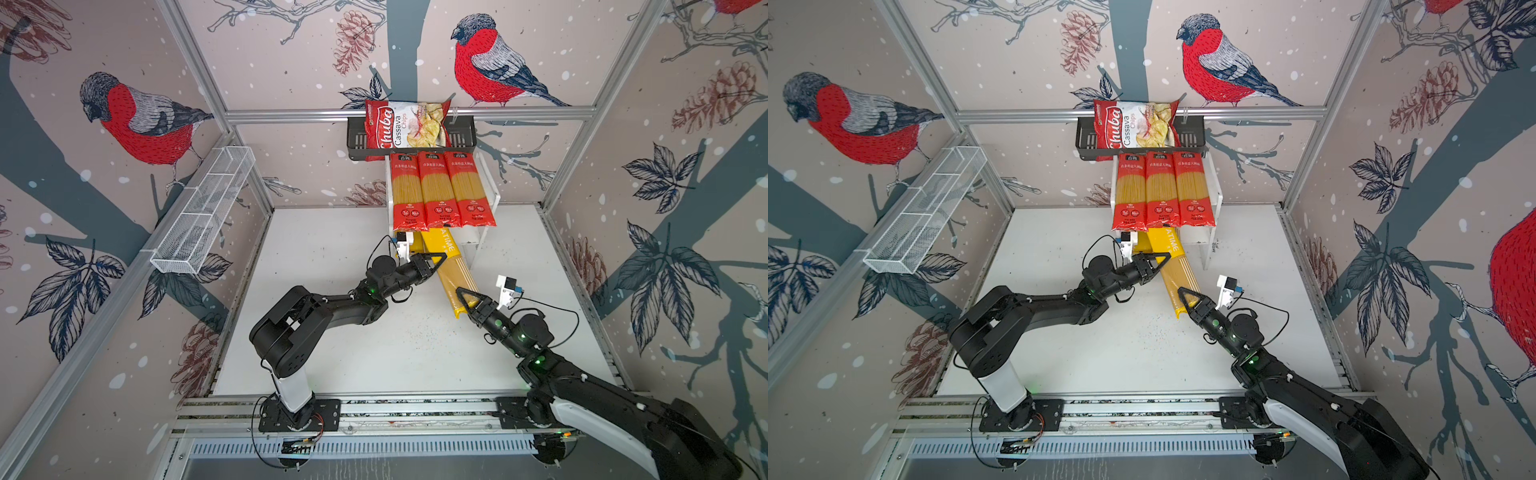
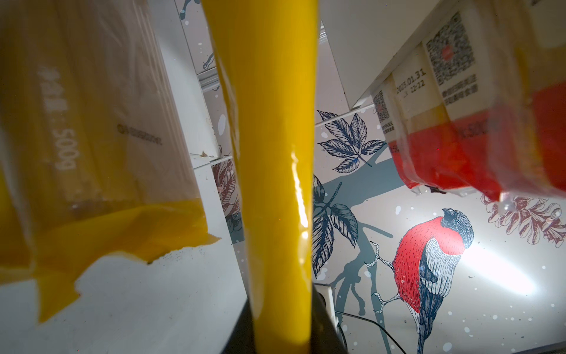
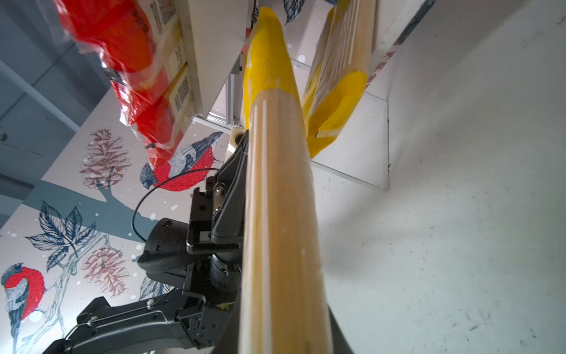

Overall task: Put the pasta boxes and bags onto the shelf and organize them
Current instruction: 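Lower the bag into the shelf front beside the other yellow bags, then push the bag under the shelf with the right gripper while the left withdraws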

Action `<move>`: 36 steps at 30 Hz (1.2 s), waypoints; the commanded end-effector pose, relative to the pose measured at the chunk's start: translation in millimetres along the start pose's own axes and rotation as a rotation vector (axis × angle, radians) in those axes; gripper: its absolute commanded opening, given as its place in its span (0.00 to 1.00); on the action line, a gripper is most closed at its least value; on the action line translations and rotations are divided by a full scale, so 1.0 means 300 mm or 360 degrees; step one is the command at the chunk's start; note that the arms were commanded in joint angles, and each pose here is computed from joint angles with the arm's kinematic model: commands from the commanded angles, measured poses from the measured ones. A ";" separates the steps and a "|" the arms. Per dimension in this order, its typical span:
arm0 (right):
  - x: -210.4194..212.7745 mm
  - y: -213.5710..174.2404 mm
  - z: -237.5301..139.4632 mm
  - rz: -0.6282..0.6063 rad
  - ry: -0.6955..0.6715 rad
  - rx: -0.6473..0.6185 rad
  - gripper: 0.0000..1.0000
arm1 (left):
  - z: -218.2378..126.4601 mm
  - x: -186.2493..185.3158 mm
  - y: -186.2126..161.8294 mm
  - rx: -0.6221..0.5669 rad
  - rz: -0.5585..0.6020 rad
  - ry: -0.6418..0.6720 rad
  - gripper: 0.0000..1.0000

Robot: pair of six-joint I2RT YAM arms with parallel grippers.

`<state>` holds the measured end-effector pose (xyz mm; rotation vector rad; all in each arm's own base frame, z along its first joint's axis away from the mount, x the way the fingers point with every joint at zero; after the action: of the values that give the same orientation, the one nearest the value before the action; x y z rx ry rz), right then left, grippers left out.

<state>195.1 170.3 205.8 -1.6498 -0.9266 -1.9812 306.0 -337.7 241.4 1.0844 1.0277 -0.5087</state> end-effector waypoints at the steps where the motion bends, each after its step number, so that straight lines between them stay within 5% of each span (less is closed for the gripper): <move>1: 0.048 0.062 -0.001 -0.0028 0.0069 -0.0188 0.18 | 0.004 -0.095 0.049 -0.0066 0.0147 -0.0191 0.30; 10: 0.105 0.185 0.059 -0.0169 0.0057 -0.0307 0.11 | -0.039 -0.079 0.063 -0.0059 0.0211 -0.0080 0.46; 28: 0.068 0.375 0.231 -0.0160 -0.0121 -0.0468 0.16 | -0.257 -0.061 -0.040 -0.0019 0.0360 0.0226 0.49; 32: 0.024 0.406 0.290 -0.0111 -0.0157 -0.0456 0.20 | -0.296 -0.055 -0.055 -0.0018 0.0393 0.0281 0.49; 36: -0.055 0.403 0.305 -0.0013 -0.0202 -0.0385 0.42 | -0.330 -0.036 -0.072 -0.0008 0.0401 0.0339 0.49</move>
<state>342.8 145.9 204.1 -2.0820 -0.7880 -1.9726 243.4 -264.0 236.6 1.2342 1.0477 -0.2346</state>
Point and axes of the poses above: each gripper's point midway between its finger pads, its own z axis out along the fingers, its own x axis along the line the jaws close on, y = z × x, the point moved 5 cm from there along -z, back along the fingers, and after that the axes turned 8 degrees about z, right-handed, at the moved point
